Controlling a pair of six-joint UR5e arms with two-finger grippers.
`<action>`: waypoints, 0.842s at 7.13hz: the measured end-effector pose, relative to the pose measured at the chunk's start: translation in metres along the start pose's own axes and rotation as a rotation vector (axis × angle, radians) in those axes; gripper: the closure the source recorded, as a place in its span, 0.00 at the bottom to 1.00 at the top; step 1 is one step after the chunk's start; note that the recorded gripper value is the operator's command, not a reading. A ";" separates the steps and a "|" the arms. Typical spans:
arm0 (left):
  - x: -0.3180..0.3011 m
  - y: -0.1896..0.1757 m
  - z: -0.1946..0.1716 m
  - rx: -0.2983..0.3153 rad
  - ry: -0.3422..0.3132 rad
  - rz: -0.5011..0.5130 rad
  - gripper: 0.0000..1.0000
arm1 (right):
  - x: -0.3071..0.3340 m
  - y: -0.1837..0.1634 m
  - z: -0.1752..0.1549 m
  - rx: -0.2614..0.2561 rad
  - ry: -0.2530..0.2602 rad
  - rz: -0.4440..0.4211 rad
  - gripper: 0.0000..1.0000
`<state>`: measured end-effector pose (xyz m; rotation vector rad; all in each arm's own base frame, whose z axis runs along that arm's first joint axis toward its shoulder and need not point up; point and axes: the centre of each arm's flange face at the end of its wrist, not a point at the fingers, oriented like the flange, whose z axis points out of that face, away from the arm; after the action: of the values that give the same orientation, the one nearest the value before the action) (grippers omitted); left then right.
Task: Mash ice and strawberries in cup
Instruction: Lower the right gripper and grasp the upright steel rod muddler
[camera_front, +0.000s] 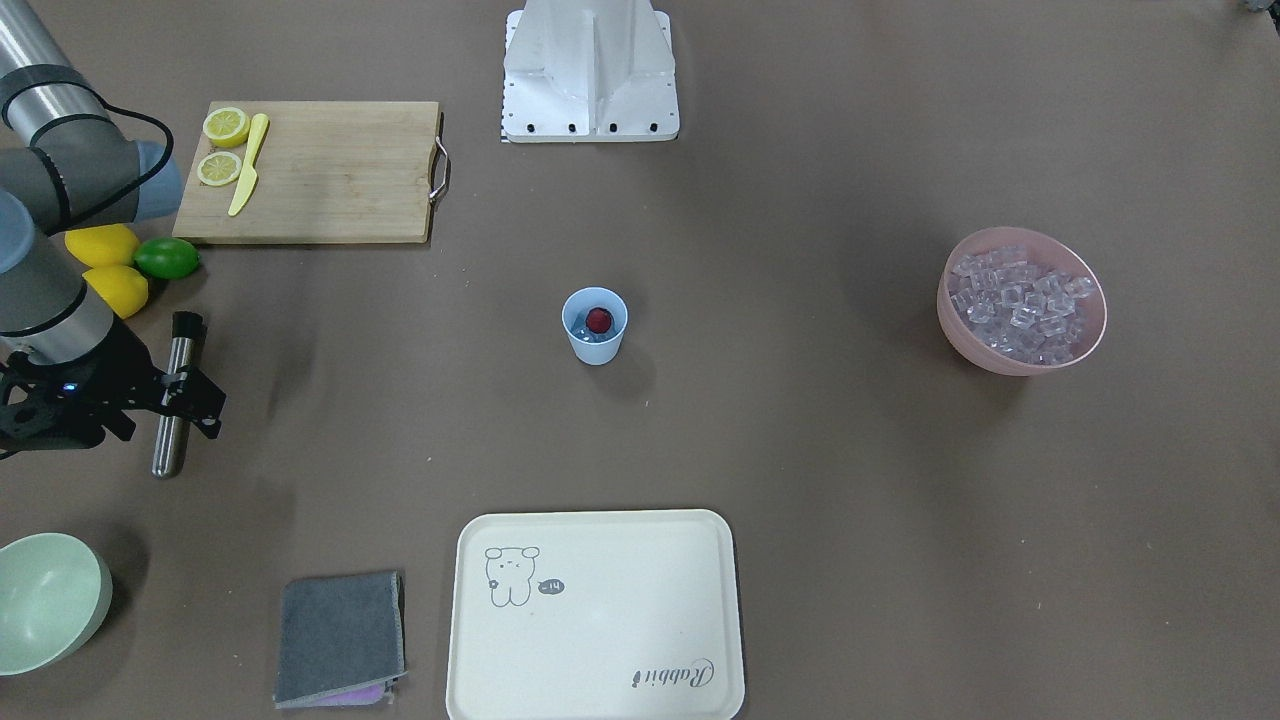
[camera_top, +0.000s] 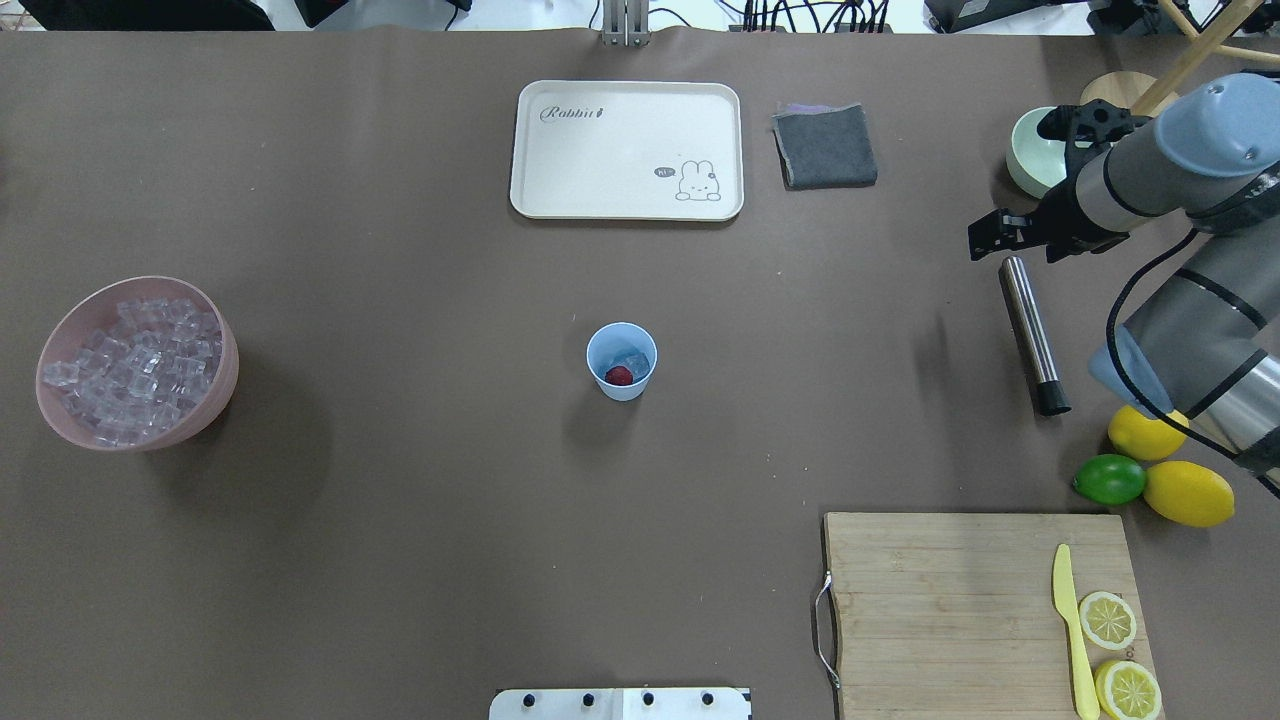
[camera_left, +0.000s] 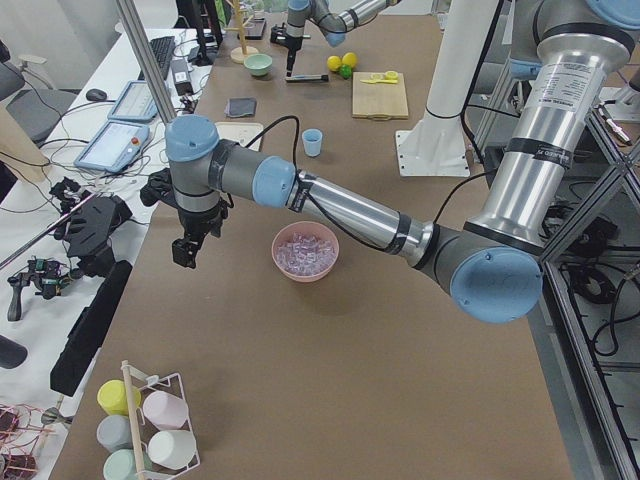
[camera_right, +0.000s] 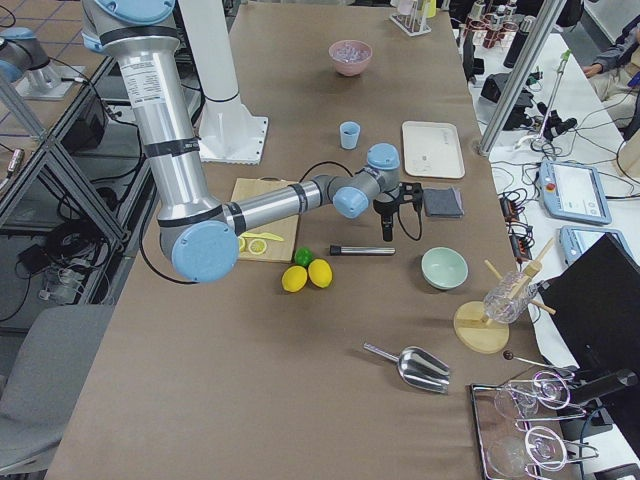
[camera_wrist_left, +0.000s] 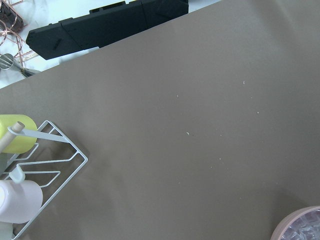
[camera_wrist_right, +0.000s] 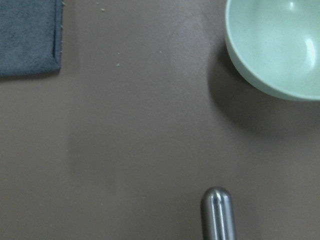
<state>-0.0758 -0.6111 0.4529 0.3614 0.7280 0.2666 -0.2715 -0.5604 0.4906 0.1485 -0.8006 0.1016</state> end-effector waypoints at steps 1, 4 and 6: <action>0.000 0.000 -0.005 0.010 -0.004 0.004 0.03 | 0.013 -0.002 0.001 -0.044 0.008 0.017 0.00; -0.005 0.006 -0.024 0.041 -0.022 0.001 0.03 | 0.022 -0.006 0.014 -0.118 0.055 -0.015 0.00; -0.006 0.009 -0.025 0.051 -0.025 0.008 0.03 | 0.016 -0.011 0.026 -0.134 0.066 -0.029 0.01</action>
<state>-0.0983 -0.5998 0.4435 0.4156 0.7096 0.2508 -0.2771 -0.5748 0.5189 0.0298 -0.7371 0.0246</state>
